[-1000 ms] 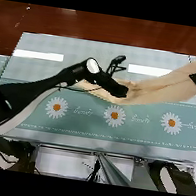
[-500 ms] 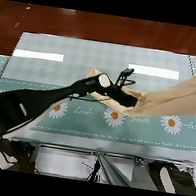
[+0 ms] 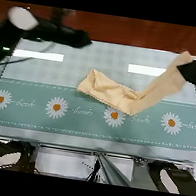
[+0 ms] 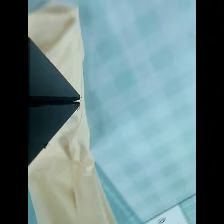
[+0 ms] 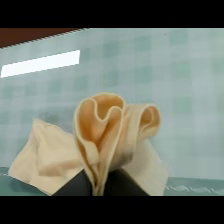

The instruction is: Fold the shirts.

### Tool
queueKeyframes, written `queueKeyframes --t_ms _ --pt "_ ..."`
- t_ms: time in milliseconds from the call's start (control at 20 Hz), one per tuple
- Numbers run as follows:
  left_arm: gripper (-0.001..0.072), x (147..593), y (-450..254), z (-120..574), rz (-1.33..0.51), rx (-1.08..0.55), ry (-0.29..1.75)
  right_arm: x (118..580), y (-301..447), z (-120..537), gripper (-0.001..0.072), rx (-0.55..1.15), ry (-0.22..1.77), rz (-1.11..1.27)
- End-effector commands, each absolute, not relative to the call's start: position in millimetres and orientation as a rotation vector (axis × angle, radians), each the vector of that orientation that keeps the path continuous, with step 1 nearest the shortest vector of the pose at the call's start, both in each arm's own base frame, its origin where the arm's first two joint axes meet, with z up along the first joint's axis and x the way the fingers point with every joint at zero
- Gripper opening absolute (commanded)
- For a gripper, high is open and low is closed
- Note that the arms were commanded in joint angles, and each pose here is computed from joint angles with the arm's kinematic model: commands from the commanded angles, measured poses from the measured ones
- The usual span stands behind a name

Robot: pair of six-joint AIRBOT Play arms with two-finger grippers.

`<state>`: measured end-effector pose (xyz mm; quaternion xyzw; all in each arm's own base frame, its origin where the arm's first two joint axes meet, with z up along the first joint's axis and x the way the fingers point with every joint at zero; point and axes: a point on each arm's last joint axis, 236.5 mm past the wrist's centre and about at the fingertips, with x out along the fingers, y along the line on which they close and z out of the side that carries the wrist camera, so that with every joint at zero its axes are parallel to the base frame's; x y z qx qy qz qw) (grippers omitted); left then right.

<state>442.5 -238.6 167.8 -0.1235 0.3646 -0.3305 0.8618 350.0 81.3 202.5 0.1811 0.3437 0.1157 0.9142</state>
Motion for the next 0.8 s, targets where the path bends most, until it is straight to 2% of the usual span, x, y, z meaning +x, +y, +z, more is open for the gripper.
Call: queueKeyframes --t_ms 0,250,600,650,700,750 --pt "0.0026 429 -130 211 -0.513 -0.224 0.723 390 151 175 0.0027 0.361 0.71 0.368" --pt "0.0025 388 -91 238 -0.457 -0.236 0.736 419 260 100 0.0027 0.348 0.766 0.491" --pt "0.0026 358 -106 237 -0.512 -0.208 0.779 407 364 34 0.0033 0.466 0.807 0.57" --pt "0.0026 358 -107 231 -0.512 -0.213 0.794 401 373 30 0.0163 0.461 0.813 0.582" --pt "0.0026 357 -108 222 -0.513 -0.22 0.815 397 378 29 0.0344 0.45 0.815 0.595" --pt "0.0026 356 -108 213 -0.512 -0.227 0.837 395 378 31 0.0481 0.432 0.809 0.606"
